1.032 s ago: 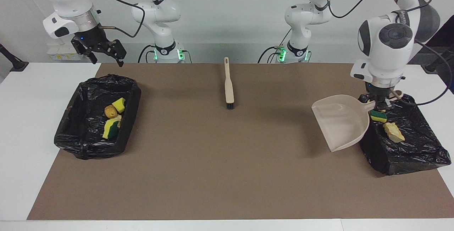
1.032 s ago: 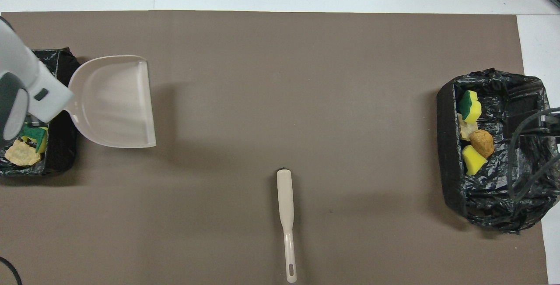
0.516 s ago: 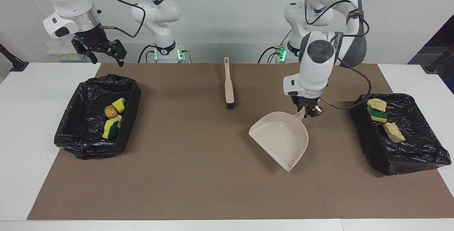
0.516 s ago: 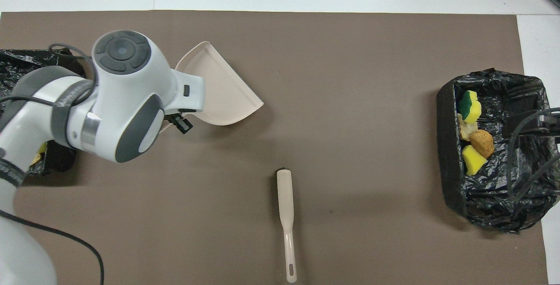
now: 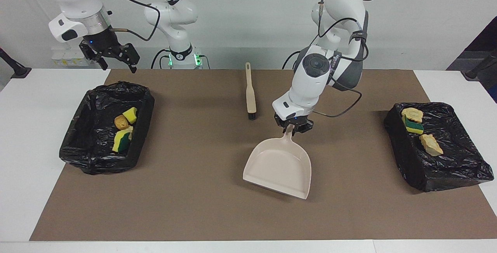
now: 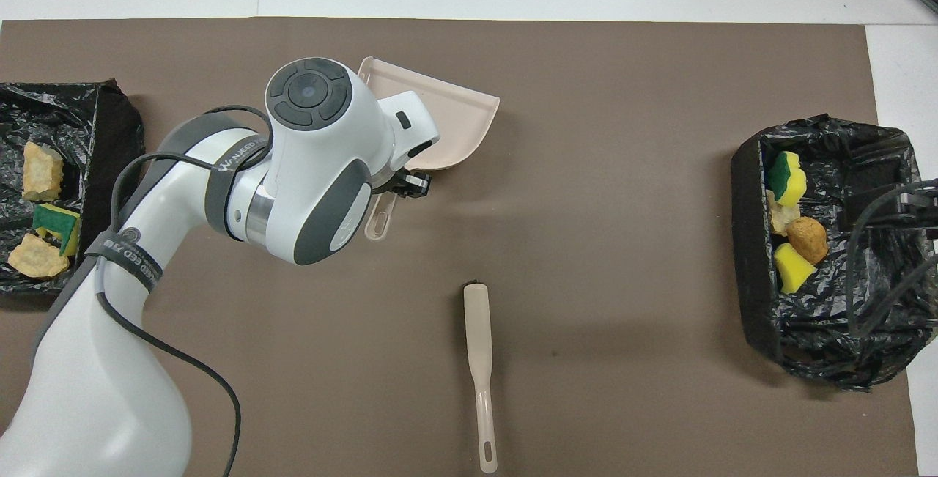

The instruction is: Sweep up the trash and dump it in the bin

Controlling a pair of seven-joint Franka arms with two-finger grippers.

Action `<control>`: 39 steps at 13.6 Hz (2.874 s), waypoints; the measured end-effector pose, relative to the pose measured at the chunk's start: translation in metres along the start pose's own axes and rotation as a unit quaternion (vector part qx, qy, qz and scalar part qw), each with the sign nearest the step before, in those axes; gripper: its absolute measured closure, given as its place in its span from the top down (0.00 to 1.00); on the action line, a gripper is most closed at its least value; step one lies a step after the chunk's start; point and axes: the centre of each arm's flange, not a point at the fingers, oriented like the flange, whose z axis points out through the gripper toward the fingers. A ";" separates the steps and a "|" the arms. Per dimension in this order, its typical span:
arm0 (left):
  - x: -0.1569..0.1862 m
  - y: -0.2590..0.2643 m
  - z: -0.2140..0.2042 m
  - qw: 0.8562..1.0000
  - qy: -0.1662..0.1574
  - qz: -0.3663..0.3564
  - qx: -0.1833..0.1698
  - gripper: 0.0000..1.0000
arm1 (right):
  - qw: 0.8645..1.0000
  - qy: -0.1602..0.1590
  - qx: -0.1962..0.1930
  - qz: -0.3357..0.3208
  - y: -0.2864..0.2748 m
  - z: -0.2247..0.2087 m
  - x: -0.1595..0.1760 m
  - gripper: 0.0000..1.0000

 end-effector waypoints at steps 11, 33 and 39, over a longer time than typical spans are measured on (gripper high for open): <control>0.007 0.055 0.050 0.999 -0.004 -0.047 -0.011 0.31 | 1.000 0.000 0.001 -0.002 -0.002 0.000 0.000 1.00; -0.157 -0.253 -0.226 0.996 0.009 -0.077 0.040 1.00 | 1.000 0.000 0.002 -0.002 -0.002 0.000 0.000 1.00; -0.127 -0.261 -0.255 0.996 -0.009 -0.076 0.037 1.00 | 1.000 0.000 0.002 -0.002 -0.002 0.000 0.000 1.00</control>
